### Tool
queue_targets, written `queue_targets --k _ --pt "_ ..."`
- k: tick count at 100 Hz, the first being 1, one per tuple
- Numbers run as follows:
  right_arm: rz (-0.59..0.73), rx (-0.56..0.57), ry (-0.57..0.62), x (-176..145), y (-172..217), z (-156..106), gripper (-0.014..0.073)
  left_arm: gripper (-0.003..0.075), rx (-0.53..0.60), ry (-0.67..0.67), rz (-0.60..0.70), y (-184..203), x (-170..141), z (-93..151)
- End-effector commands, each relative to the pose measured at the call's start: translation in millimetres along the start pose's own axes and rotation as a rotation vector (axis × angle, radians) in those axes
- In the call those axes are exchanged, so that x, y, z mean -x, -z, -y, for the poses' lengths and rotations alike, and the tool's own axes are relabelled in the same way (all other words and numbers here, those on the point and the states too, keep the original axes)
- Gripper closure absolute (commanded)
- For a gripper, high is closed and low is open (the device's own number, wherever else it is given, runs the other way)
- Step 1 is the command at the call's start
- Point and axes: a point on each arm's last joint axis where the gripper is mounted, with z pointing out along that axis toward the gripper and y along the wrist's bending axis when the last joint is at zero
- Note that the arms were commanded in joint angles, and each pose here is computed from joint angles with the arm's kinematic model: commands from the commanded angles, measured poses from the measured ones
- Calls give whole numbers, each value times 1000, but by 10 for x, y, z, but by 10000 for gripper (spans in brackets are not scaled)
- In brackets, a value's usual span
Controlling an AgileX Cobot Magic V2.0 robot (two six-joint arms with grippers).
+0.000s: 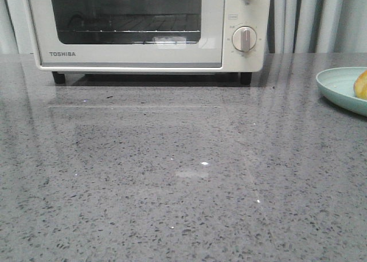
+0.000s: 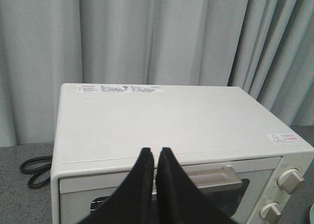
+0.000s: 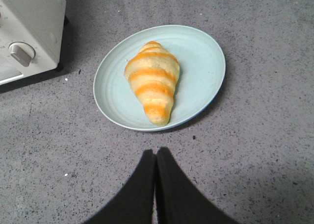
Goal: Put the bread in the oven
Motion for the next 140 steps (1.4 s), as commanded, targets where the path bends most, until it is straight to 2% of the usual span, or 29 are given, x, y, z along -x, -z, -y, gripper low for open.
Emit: queue_targets --k 1,44,75,86,140 --pt "58 8 12 204 33 -54 634 741 -35 19 110 -44 206 66" --pt "13 1 34 649 -62 -186 634 741 -29 68 38 -629 -68 35" --pt "17 2 36 711 -86 -203 634 741 -59 65 23 -997 -123 146" --pt "15 1 36 710 -86 -203 634 741 -54 63 -26 -1124 -194 155" --pt "15 1 36 710 -86 -203 634 741 -73 60 -108 -1175 -355 251"
